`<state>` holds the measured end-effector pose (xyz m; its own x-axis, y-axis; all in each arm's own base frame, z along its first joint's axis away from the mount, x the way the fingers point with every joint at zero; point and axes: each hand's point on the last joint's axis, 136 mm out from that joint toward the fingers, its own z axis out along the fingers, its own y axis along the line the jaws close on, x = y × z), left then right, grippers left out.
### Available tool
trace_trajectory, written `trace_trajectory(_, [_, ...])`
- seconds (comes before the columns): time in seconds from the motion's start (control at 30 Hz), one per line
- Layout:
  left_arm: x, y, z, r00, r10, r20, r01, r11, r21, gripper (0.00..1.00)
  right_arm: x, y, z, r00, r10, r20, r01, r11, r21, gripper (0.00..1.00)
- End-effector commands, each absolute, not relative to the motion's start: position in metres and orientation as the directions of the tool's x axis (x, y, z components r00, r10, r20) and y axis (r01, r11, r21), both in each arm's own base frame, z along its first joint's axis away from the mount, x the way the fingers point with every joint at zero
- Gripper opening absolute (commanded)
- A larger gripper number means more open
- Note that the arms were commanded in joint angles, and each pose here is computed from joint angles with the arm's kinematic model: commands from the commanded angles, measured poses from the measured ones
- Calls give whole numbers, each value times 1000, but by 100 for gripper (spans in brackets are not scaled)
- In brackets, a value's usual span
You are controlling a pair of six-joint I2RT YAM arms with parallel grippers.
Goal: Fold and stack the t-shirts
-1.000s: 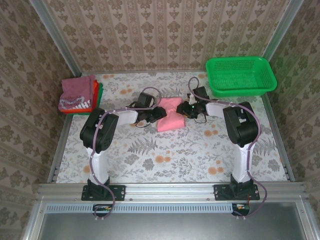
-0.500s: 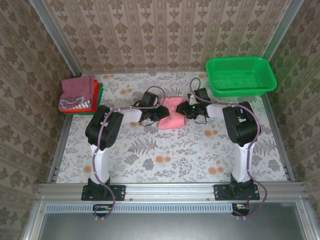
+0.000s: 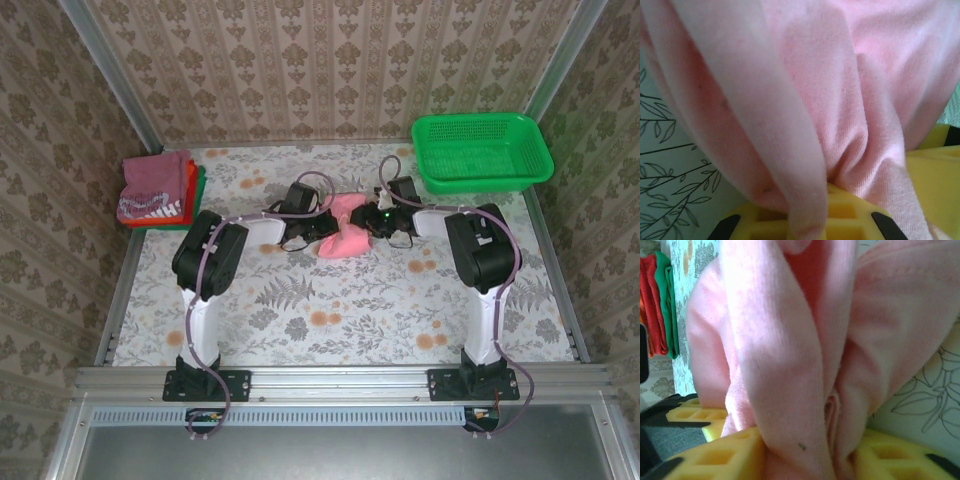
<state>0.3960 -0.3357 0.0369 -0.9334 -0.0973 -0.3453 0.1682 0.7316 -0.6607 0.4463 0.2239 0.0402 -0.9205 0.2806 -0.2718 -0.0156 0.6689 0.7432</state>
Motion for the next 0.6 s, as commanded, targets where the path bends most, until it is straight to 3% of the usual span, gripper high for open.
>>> trace_trajectory(0.0, [393,-318,57,-885,32,-465,324,760,-564,0,436,217,54,-902,230,-366,-93,724,683,67])
trace_trajectory(0.07, [394,-305,64,-862,106,-496,382,778,-499,0,436,210,64,-874,222,-433,-130,752,647,81])
trace_trajectory(0.2, [396,-276,76,-806,242,-541,486,793,-368,0,433,206,88,-808,194,-557,-233,762,604,96])
trace_trajectory(0.3, [397,-260,90,-746,320,-583,560,776,-290,0,426,213,104,-761,148,-631,-326,755,570,100])
trace_trajectory(0.57, [413,-202,120,-706,390,-591,585,792,-177,0,408,247,134,-646,18,-764,-528,712,463,100])
